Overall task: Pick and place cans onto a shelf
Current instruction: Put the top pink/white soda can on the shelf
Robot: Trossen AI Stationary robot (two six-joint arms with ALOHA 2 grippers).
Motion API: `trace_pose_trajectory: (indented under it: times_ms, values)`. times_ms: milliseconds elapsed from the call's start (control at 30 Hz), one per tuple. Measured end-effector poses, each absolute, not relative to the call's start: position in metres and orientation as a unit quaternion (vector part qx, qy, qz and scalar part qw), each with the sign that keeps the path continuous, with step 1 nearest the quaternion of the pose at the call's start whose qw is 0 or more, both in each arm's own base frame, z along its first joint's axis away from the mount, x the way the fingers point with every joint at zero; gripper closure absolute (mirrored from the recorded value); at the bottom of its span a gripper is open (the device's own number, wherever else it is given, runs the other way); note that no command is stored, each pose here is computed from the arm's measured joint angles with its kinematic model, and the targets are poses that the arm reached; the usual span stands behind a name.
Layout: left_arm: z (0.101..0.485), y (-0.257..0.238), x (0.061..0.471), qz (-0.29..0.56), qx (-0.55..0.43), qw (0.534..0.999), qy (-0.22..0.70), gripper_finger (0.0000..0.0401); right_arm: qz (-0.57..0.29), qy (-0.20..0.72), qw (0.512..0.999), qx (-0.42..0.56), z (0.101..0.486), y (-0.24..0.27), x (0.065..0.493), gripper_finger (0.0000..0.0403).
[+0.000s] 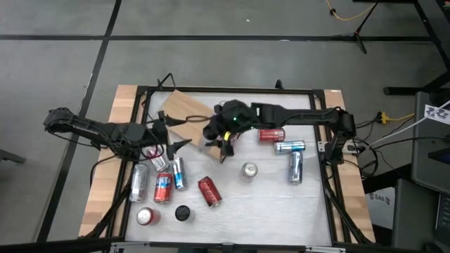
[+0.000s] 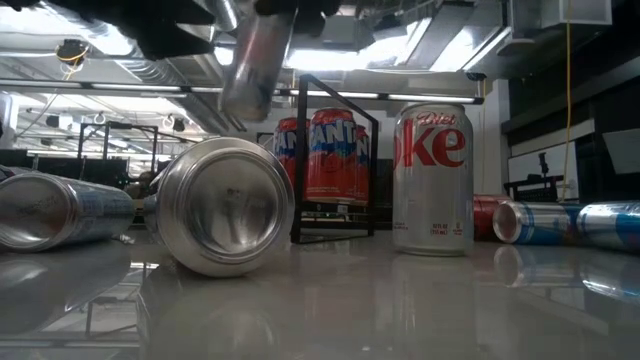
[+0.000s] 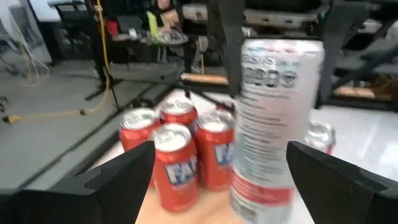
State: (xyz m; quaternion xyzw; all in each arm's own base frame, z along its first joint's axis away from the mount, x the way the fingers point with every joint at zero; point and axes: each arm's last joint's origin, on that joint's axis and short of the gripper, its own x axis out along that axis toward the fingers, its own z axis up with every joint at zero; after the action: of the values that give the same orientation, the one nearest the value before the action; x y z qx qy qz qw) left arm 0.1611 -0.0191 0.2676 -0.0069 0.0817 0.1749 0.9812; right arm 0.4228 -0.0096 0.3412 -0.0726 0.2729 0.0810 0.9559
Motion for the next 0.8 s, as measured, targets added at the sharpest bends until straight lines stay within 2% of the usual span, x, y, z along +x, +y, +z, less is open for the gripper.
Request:
trace_pose_trajectory:
  times_ms: [133,467,800]
  values:
    - [0.263,-0.024,0.166,0.164,-0.008,0.982,0.095,0.0044,0.045,0.305,0.947,-0.086,0.329,-0.009,0.427,0.0155]
    - [0.245,-0.035,0.183,0.149,0.013,0.978,0.142,0.0044,0.041,0.340,0.936,-0.086,0.312,-0.010,0.432,0.0152]
    - [0.237,-0.038,0.195,0.149,0.018,0.977,0.152,0.0044,0.044,0.358,0.929,-0.084,0.301,-0.010,0.429,0.0147]
